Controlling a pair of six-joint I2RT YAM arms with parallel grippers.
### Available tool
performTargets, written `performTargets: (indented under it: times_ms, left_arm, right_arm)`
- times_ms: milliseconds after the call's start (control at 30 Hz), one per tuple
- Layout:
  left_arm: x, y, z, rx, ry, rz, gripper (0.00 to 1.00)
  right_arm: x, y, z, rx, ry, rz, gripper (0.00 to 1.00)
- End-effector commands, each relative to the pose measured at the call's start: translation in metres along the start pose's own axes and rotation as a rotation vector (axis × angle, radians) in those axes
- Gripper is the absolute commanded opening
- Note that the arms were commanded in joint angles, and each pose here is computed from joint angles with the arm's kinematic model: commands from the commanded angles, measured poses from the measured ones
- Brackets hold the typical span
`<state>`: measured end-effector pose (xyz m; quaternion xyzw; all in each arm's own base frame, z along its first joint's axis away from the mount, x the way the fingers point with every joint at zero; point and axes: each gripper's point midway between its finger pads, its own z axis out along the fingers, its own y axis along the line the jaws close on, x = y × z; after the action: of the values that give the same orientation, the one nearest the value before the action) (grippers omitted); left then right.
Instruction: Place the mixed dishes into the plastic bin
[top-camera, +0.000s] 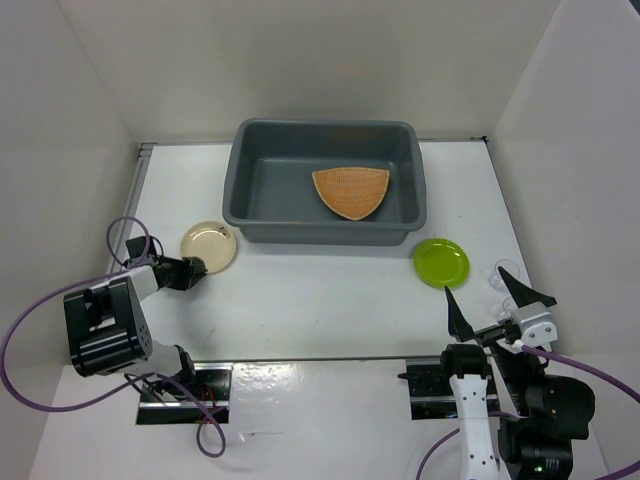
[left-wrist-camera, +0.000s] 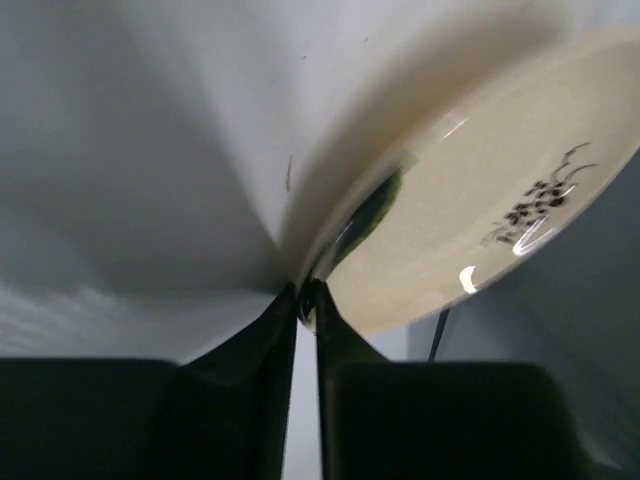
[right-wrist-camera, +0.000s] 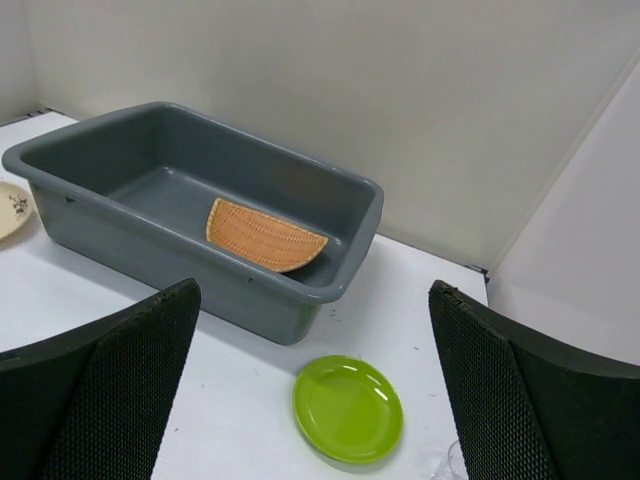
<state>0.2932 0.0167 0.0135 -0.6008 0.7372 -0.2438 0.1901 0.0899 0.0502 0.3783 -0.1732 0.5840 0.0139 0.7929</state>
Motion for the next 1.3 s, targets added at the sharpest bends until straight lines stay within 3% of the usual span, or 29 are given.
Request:
performTargets:
  times_ms: [0, 33, 167, 467, 533, 700, 767, 800, 833, 867, 933, 1133, 1167, 1233, 1267]
  left_arm:
    - [-0.006, 0.026, 0.009, -0.07, -0.026, 0.071, 0.11]
    - [-0.009, 0.027, 0.008, -0.07, -0.032, 0.07, 0.0]
    - [-0.01, 0.021, -0.008, -0.047, -0.047, 0.053, 0.0]
    - [-0.037, -0.124, -0.163, 0.467, -0.342, -0.001, 0.0]
    - [-0.035, -0.135, -0.175, 0.488, -0.327, -0.029, 0.0]
    - [-0.007, -0.199, -0.206, 0.669, -0.22, 0.085, 0.0]
    - [0.011, -0.22, -0.199, 0.678, -0.129, 0.15, 0.0]
    - [0.016, -0.229, -0.177, 0.636, -0.085, 0.206, 0.0]
    - [0.041, -0.256, -0.19, 0.678, -0.013, 0.299, 0.0]
    - [0.051, -0.263, -0.164, 0.634, 0.042, 0.355, 0.0]
    - [0.094, -0.294, -0.171, 0.69, 0.127, 0.473, 0.0]
    - [0.191, -0.324, -0.117, 0.642, 0.339, 0.746, 0.0]
    - [0.199, -0.314, -0.091, 0.558, 0.381, 0.759, 0.0]
    - [0.22, -0.327, -0.09, 0.56, 0.401, 0.827, 0.0]
    - [0.226, -0.323, -0.064, 0.511, 0.414, 0.833, 0.0]
  right_arm:
    - [-0.016, 0.003, -0.02, 0.03, -0.086, -0.033, 0.99]
    - [-0.016, 0.003, -0.02, 0.03, -0.086, -0.033, 0.99]
    - [-0.016, 0.003, -0.02, 0.03, -0.086, -0.033, 0.99]
    - [-0.016, 0.006, -0.02, 0.013, -0.089, -0.043, 0.99]
    - [-0.017, 0.008, -0.02, 0.003, -0.09, -0.043, 0.99]
    - [-0.016, 0.006, -0.02, 0.014, -0.089, -0.043, 0.99]
    - [-0.016, 0.004, -0.02, 0.024, -0.087, -0.033, 0.99]
    - [-0.016, 0.004, -0.02, 0.024, -0.087, -0.033, 0.99]
    - [-0.016, 0.004, -0.02, 0.024, -0.087, -0.033, 0.99]
    - [-0.016, 0.004, -0.02, 0.024, -0.087, -0.033, 0.99]
    - [-0.016, 0.004, -0.02, 0.024, -0.087, -0.033, 0.99]
    - [-0.016, 0.003, -0.02, 0.033, -0.086, -0.033, 0.99]
    - [-0.016, 0.003, -0.02, 0.033, -0.086, -0.033, 0.99]
    - [-0.018, 0.001, -0.02, 0.044, -0.093, -0.036, 0.99]
    - [-0.018, 0.001, -0.02, 0.044, -0.093, -0.036, 0.99]
